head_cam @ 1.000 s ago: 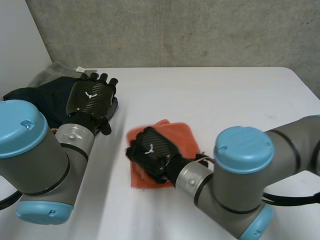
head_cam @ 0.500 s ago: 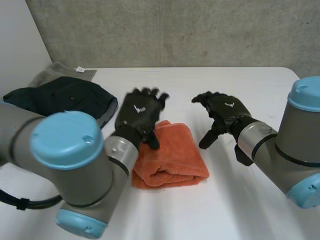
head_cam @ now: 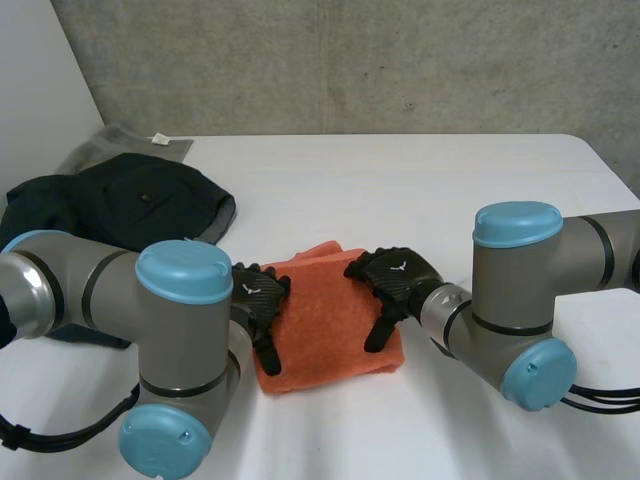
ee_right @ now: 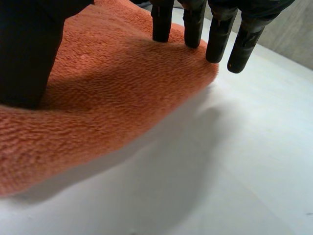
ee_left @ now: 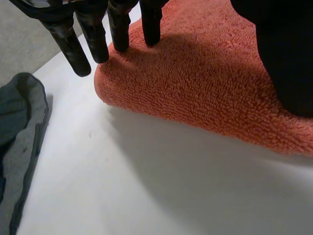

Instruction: Fold the laundry.

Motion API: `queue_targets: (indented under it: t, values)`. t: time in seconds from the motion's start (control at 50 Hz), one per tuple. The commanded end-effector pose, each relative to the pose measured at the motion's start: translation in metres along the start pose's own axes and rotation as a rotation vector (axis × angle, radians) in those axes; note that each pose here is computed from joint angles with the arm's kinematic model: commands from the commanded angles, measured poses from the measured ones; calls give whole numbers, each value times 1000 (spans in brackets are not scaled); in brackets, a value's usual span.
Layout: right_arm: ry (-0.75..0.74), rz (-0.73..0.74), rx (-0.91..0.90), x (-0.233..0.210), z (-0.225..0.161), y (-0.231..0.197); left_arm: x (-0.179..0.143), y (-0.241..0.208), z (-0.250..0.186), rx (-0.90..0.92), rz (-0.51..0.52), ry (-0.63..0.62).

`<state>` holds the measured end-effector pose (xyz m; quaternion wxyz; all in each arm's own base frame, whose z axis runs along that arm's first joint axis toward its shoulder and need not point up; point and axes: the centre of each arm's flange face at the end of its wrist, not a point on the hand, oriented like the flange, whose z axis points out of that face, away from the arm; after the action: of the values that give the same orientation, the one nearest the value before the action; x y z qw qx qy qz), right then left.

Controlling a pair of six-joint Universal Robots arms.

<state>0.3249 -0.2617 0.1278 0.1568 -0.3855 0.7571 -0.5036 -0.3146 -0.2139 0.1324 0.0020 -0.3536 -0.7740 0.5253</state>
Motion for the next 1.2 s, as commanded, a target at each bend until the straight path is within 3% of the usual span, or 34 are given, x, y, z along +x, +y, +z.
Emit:
queue_targets:
  t: [0.02,0.14,0.28,0.38,0.46,1.0,1.2]
  values:
    - [92,-24,58,14,-20,-25,-2,-26,-6,101,15,49]
    - [177,14,108,18,-36,-26,-19,-76,-26,277,-10,66]
    - [215,210,42,18,-53,3,-33,-105,-45,348,-14,122]
    - [168,355,-5,10,-56,24,-27,-111,-56,354,-30,264]
    - [66,412,-24,-1,-48,32,-27,-117,-60,374,-62,293]
    - [-3,427,82,-13,-2,27,-25,-120,-62,379,-90,304]
    - [49,419,154,7,15,10,-26,-119,-61,376,-94,303]
